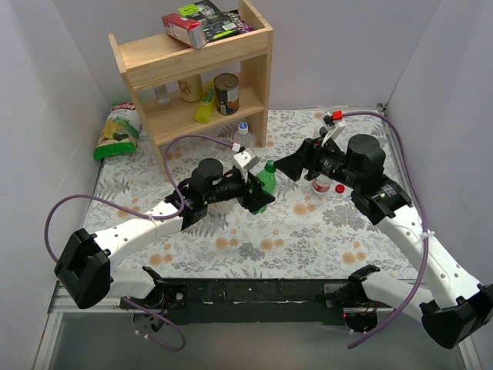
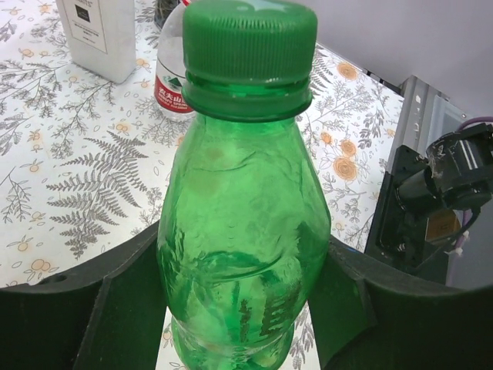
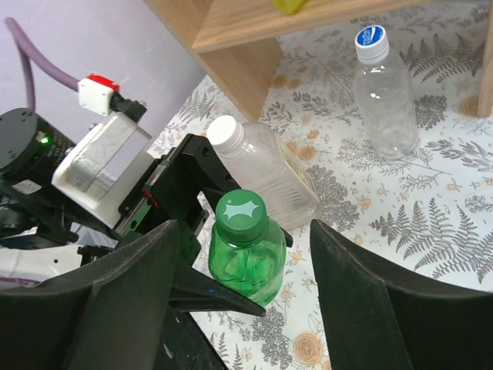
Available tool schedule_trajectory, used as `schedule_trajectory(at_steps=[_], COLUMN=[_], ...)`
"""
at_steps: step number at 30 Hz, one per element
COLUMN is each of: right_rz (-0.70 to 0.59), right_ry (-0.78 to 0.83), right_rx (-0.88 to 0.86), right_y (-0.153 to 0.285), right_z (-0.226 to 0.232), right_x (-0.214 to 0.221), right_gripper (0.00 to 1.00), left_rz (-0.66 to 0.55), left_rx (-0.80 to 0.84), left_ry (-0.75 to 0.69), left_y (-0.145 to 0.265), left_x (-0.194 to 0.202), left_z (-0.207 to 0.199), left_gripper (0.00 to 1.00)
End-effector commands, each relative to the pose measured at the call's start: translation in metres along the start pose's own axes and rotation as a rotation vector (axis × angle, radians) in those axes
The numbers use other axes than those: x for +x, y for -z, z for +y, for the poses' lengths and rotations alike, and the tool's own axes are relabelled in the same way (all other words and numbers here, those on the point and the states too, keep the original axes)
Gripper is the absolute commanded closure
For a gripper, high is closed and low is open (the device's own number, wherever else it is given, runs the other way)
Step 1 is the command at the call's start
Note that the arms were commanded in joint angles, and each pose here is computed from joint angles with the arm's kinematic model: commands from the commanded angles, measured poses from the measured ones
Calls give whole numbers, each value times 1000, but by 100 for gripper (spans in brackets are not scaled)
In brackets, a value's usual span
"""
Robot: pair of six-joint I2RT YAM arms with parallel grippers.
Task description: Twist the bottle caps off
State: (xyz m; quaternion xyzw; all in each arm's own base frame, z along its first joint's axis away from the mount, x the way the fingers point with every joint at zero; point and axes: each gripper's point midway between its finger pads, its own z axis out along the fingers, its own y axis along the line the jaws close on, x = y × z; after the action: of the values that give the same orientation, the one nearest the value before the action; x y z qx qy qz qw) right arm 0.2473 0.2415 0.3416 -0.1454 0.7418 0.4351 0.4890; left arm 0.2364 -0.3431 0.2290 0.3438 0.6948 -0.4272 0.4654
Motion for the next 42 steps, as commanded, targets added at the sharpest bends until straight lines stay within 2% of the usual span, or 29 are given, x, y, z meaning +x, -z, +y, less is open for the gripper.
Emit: schedule_trajectory(at_steps=[1, 4, 11, 21, 25, 34, 39, 42], right_rz=[-43, -19, -6, 5, 6, 29, 79, 97], right_ry=[-20, -27, -32, -26, -24, -14, -3, 12], right_rx=[38, 41, -4, -61, -74, -63, -98, -158], right_y=[-5, -12, -24, -35, -36, -37, -37, -34], right_z=[3, 2, 10, 17, 19, 13, 16, 23], right_x=[-17, -10, -4, -3, -3, 6, 17, 23], right_gripper=[22, 21, 33, 34, 38, 58, 62, 71], left_rz=[-71, -68, -59, -47, -38, -43, -55, -66], left_rx=[-31, -33, -32, -32, -29, -4, -1, 29], left_ry=[-27, -28, -30, -32, -30, -35, -45, -57], left_y=[1, 0, -1, -4, -5, -4, -1, 2], left_x=[-31, -30, -27, -23, -20, -23, -27, -31], left_z=[-2, -2, -1, -1, 0, -6, -8, -14], left_gripper=[61, 61, 61, 61, 61, 61, 61, 61])
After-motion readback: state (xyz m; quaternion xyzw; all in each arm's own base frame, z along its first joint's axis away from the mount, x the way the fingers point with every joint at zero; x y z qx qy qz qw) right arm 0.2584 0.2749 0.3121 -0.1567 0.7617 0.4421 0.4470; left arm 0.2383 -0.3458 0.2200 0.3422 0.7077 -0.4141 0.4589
